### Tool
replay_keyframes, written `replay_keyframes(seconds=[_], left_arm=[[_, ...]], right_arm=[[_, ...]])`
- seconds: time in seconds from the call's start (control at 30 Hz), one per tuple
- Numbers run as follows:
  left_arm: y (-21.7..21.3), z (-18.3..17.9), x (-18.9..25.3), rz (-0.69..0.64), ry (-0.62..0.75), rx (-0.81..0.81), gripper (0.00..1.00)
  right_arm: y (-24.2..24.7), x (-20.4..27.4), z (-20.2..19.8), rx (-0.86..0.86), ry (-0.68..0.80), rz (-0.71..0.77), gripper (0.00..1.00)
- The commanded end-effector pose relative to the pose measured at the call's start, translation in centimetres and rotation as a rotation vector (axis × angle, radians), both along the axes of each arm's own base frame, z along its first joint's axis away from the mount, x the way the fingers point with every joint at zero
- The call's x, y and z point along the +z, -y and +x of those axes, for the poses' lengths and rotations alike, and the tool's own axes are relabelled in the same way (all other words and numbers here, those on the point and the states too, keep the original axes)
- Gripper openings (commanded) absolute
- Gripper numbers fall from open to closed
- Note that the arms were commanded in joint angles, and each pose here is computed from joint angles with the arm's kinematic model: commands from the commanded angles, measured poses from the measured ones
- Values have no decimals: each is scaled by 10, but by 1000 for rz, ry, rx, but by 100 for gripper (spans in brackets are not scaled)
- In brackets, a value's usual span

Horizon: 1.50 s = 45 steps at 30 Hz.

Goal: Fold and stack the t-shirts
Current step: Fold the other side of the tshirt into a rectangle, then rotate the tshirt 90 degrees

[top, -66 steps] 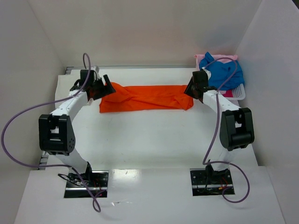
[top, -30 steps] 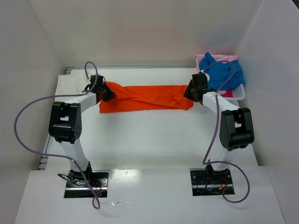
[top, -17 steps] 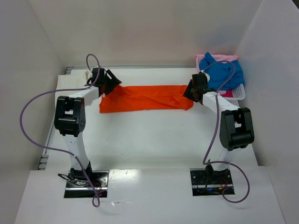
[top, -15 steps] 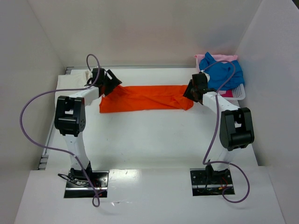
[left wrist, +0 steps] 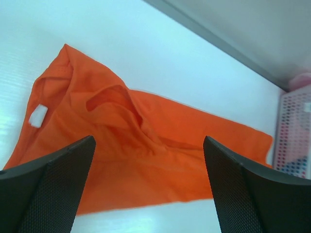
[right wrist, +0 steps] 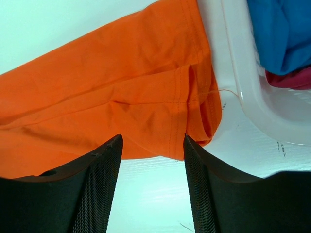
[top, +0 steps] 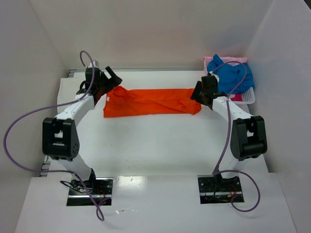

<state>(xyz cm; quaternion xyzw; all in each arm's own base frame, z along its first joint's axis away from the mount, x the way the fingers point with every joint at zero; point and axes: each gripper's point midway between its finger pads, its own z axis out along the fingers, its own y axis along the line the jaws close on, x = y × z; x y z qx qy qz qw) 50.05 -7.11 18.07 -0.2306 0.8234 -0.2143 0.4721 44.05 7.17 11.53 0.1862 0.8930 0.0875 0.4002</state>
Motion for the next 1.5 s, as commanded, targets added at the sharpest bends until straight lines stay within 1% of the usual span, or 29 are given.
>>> replay_keyframes(seconds=[0.0,0.03,0.07,0.1,0.13,0.2,0.23,0.27,0.33,0.37,0.47,0.6,0.77,0.83,0.93,1.2,1.33,1.4,1.47], left_arm=[[-3,-32,6,0,-1,-1,99],[2,-40,9,-23,0,-1,99],[9,-46,3,-36,-16,-7,99],[7,-55,-12,-44,-51,12,99],[7,-58,-16,-46,-61,34,99],[9,-61,-21,-94,-88,93,99],[3,-61,-31,-99,-109,141,99],[5,-62,-40,-132,-142,180,99],[0,-61,-46,-162,-163,250,99],[-2,-60,-51,-176,-174,280,99],[0,-54,-62,-259,-211,368,99],[14,-41,-67,-310,-218,381,99],[37,-41,-70,-305,-220,358,98],[37,-44,-77,-297,-226,383,98],[35,-48,-95,-276,-260,409,98],[33,-43,-114,-256,-293,435,98],[34,-40,-117,-261,-299,442,98],[34,-39,-116,-263,-296,441,98],[34,-37,-113,-264,-288,443,98]], right_arm=[[-6,43,12,67,132,9,59],[-10,47,13,91,143,15,59],[-12,49,17,109,152,13,58],[-14,49,20,141,155,-6,56],[-17,49,27,164,152,-14,55],[-24,47,34,207,148,-34,54],[-29,47,41,231,151,-53,54],[-33,52,48,240,167,-73,54],[-33,43,57,239,153,-89,61],[-33,41,61,248,151,-101,63],[-34,33,78,274,140,-134,64],[-36,10,91,291,99,-153,64],[-42,-21,98,310,36,-132,64],[-45,-27,100,313,23,-129,66],[-48,-38,99,315,2,-126,66],[-42,-56,96,295,-42,-149,66],[-43,-74,90,296,-92,-164,60],[-43,-75,89,297,-101,-164,56],[-42,-79,89,295,-112,-168,49]])
